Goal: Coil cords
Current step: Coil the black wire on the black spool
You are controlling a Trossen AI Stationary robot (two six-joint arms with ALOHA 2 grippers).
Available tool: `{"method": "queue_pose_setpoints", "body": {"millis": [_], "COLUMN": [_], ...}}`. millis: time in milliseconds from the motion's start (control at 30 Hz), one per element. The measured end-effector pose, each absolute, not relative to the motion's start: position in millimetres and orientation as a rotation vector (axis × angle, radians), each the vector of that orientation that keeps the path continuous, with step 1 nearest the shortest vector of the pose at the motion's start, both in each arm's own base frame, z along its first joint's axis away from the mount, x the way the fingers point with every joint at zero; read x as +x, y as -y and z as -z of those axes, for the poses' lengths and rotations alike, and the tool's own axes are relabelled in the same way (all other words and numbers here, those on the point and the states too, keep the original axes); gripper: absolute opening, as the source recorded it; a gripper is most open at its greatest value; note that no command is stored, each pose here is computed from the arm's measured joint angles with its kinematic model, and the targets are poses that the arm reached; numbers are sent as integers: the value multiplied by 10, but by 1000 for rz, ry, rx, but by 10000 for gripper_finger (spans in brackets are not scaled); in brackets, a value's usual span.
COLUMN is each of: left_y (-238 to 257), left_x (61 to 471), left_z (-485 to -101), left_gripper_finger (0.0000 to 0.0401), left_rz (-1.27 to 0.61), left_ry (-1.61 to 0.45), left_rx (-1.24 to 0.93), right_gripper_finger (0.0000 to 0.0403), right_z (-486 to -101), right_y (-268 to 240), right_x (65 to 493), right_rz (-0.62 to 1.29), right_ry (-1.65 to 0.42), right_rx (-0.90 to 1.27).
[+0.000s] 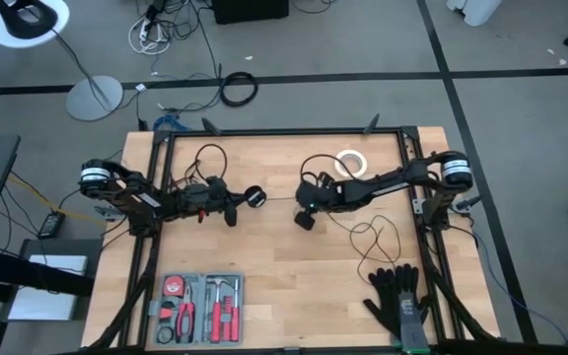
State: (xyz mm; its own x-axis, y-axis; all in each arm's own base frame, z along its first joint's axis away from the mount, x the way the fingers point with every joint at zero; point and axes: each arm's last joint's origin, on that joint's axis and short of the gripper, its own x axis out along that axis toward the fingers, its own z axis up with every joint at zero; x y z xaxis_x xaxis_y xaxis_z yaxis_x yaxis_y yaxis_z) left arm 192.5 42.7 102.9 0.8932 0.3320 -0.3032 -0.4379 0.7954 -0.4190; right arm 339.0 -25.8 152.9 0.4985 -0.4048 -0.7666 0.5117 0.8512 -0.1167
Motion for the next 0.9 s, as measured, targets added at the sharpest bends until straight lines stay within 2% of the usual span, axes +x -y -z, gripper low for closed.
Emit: {"method": "queue_pose_setpoints", "body": {"millis": [167,300,467,567,667,900], "left_y": [-419,-410,-383,-401,-447,-490], "left_x": [1939,2083,2347,2479,2584,2711], "left_z": [-1026,-1065,-1110,-1184,-1288,-1437], "left_gripper_finger": [0,0,0,0,0,0], "left_rz": [-379,-309,-302,-363,-443,-466], "left_ry": [-239,-285,-444,-481,-445,-381], "left_rx": [-502,-505,-462,-421,-397,-394], "right_gripper_finger": [1,1,0,0,0,0], "right_z": [-1621,-1712,-1819,-1817,-1790,-1794], "right_y": [265,248,189,148,103,44], "right_x": [3408,3545,3635,3688,3723,3726], "right_rz": [547,462,403,322,276,249], "right_ry": [-824,-672,-543,-507,-491,-492], "right_rx": [161,184,171,191,185,149]}}
